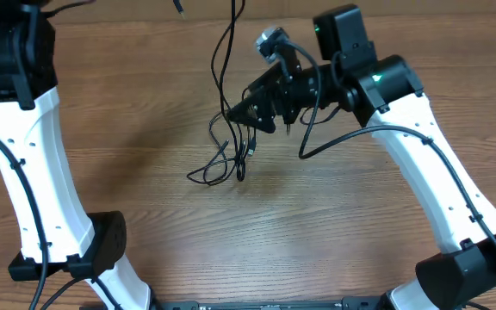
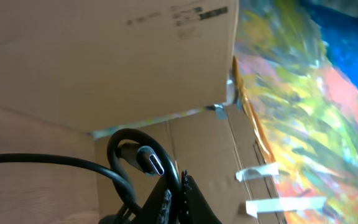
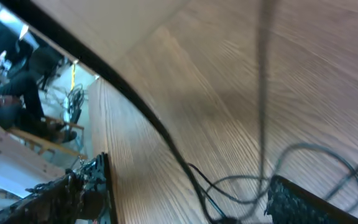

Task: Untangle cables

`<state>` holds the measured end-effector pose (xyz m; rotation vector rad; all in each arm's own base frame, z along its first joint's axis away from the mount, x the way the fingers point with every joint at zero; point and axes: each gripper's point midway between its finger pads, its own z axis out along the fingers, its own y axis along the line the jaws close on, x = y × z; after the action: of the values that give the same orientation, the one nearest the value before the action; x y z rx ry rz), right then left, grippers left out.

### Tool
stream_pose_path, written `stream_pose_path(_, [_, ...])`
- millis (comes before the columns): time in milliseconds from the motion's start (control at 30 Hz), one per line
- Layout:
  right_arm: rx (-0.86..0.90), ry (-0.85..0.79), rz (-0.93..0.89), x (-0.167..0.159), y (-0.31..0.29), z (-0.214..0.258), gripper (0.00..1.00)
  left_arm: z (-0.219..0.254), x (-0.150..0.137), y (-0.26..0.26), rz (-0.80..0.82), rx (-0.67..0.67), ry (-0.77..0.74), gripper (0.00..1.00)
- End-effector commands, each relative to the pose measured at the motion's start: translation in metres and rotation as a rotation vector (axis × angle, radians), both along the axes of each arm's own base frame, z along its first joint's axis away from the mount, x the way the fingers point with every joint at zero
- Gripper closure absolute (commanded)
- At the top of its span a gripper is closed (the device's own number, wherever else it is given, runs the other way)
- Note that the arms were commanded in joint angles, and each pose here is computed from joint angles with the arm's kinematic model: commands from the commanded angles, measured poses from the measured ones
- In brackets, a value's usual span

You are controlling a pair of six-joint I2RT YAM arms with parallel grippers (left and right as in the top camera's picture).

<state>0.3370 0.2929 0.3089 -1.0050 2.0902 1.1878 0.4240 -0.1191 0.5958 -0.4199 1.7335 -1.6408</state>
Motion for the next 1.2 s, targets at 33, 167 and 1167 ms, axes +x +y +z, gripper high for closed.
stream_pose_path(33, [-0.008, -0.092, 0.061, -0.009, 0.02, 0.002, 0.07, 0.001, 0.004, -0.006, 0.046, 0.009, -0.009, 0.96])
stream_pose_path(167, [-0.009, -0.1, 0.054, -0.008, 0.023, 0.002, 0.1, 0.001, 0.003, -0.006, 0.044, 0.008, -0.008, 0.96])
stream_pose_path(1167, [0.163, -0.144, -0.385, 0.043, -0.029, 0.096, 0.96, -0.02, -0.007, -0.016, -0.042, 0.106, -0.009, 0.96])
